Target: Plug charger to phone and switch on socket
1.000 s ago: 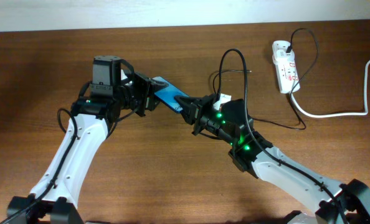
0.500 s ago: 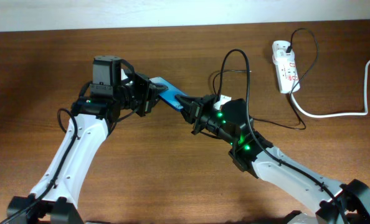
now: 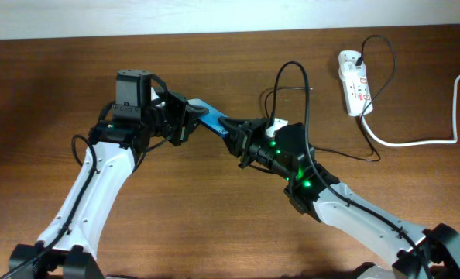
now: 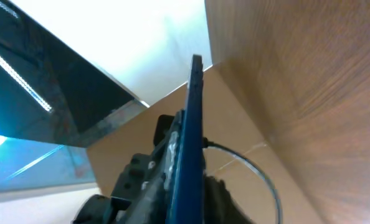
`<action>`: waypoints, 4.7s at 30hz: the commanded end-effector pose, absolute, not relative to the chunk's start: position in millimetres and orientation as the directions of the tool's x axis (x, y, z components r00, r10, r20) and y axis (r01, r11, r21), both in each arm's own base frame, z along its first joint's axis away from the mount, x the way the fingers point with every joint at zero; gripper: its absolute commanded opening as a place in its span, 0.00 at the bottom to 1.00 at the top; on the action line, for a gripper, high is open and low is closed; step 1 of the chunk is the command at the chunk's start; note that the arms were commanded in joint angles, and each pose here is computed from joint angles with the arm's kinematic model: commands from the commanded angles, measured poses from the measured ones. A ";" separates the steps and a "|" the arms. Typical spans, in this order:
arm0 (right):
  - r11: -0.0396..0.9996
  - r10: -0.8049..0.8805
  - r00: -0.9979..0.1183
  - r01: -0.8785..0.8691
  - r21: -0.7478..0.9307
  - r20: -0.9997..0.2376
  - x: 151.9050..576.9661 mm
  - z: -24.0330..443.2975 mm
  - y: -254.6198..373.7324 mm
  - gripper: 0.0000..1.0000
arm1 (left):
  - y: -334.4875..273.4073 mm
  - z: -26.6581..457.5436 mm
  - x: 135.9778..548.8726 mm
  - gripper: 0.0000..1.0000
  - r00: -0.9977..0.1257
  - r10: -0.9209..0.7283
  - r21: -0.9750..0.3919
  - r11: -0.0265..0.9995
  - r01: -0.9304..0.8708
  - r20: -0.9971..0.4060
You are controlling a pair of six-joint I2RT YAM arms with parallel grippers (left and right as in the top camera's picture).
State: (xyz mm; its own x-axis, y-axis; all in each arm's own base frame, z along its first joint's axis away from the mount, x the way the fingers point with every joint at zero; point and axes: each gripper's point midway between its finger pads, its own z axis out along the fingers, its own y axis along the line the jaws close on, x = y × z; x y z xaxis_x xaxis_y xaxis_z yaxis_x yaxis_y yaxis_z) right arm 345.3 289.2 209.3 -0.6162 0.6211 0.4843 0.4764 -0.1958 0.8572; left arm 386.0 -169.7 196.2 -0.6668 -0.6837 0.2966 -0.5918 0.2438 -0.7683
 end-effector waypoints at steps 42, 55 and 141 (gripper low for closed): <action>0.615 0.348 -0.920 0.078 0.785 -0.181 281.1 119.9 266.7 0.98 | -116.8 139.5 317.1 0.00 -0.973 -0.177 -0.549 0.833 -0.069 -0.146; 0.811 0.409 -0.788 0.084 0.579 -0.460 243.0 173.0 149.9 0.99 | -116.9 139.2 316.0 0.00 -0.975 -0.168 -0.547 0.835 -0.062 -0.147; 0.246 0.959 -0.282 0.865 0.438 0.018 543.2 -45.7 63.4 0.41 | -110.6 133.8 309.4 0.00 -0.978 -0.166 -0.511 0.856 -0.080 -0.125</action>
State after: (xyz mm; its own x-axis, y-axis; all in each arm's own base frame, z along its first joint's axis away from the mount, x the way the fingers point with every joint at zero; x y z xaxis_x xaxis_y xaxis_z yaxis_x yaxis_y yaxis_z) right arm 565.8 72.1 12.7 -0.3087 0.9511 0.0072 0.7900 0.2522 0.5588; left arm 306.0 -109.7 125.4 -0.9797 -0.1772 -0.0938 -0.1078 0.8599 -0.4990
